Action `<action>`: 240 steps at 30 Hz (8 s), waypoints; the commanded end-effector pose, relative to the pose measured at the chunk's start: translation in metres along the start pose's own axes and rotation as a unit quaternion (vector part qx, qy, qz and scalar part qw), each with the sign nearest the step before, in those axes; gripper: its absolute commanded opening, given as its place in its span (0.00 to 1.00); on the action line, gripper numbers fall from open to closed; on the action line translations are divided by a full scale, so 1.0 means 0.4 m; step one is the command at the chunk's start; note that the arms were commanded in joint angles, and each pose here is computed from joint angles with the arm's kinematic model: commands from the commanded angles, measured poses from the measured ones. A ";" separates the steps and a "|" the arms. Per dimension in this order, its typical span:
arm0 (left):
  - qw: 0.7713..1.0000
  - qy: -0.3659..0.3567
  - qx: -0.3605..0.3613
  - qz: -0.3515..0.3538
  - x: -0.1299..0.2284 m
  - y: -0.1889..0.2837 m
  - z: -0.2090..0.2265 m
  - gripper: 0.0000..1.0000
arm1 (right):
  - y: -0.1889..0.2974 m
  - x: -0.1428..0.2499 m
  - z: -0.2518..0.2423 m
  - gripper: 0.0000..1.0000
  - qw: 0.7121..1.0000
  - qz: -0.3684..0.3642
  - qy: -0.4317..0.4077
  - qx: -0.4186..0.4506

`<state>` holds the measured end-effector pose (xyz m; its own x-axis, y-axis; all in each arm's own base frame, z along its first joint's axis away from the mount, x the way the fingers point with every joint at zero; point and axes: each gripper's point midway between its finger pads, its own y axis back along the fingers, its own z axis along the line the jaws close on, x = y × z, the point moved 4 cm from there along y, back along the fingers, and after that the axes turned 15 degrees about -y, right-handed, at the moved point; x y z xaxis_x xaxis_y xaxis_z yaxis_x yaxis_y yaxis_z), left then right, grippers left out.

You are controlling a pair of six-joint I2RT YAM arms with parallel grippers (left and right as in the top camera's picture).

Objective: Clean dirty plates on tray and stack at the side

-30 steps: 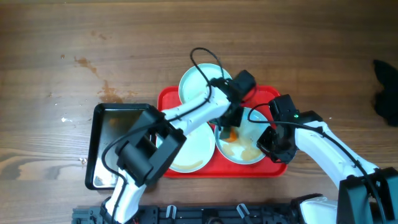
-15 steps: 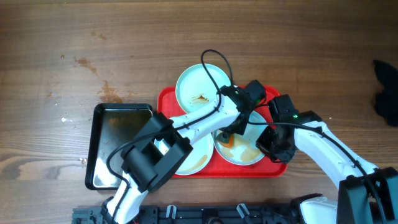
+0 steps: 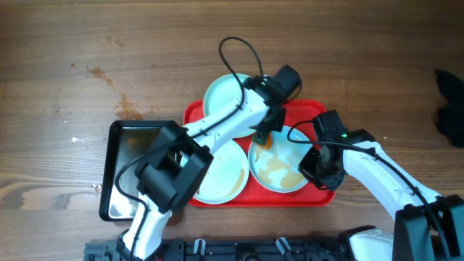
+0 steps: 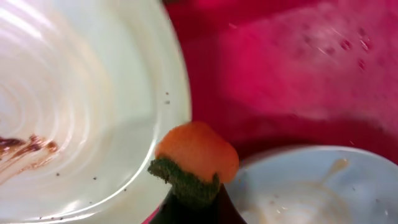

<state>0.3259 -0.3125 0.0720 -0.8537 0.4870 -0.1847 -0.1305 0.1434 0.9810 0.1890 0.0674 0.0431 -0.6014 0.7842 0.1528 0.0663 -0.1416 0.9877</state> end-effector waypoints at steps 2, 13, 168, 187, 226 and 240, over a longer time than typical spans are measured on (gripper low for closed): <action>0.999 0.009 0.037 0.012 -0.006 0.010 0.022 0.04 | -0.010 -0.011 -0.020 0.04 1.000 -0.017 -0.012 0.020; 0.997 -0.050 0.056 0.020 0.031 0.010 -0.107 0.04 | -0.010 -0.011 -0.019 0.04 1.000 -0.018 -0.012 0.019; 0.953 0.295 -0.058 0.042 0.465 0.177 0.486 0.04 | 0.361 -0.128 -0.047 0.82 0.992 -0.116 -0.057 -0.001; 0.960 0.272 -0.057 0.034 0.455 0.177 0.489 0.04 | 0.131 -0.085 -0.104 0.79 0.992 0.017 -0.066 -0.107; 0.969 0.245 -0.026 0.020 0.436 0.174 0.474 0.06 | 0.156 -0.115 -0.164 0.82 0.963 0.015 -0.102 -0.250; 0.969 0.245 -0.026 0.020 0.436 0.174 0.474 0.07 | 0.065 -0.107 -0.181 0.77 0.958 0.020 -0.148 -0.245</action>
<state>0.2644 -0.0517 0.0943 -0.9953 0.0021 -0.0972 -0.0968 0.0684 0.9929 0.1574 -0.0128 0.0608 -0.3685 0.8926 0.2597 -0.3236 -0.3851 0.8643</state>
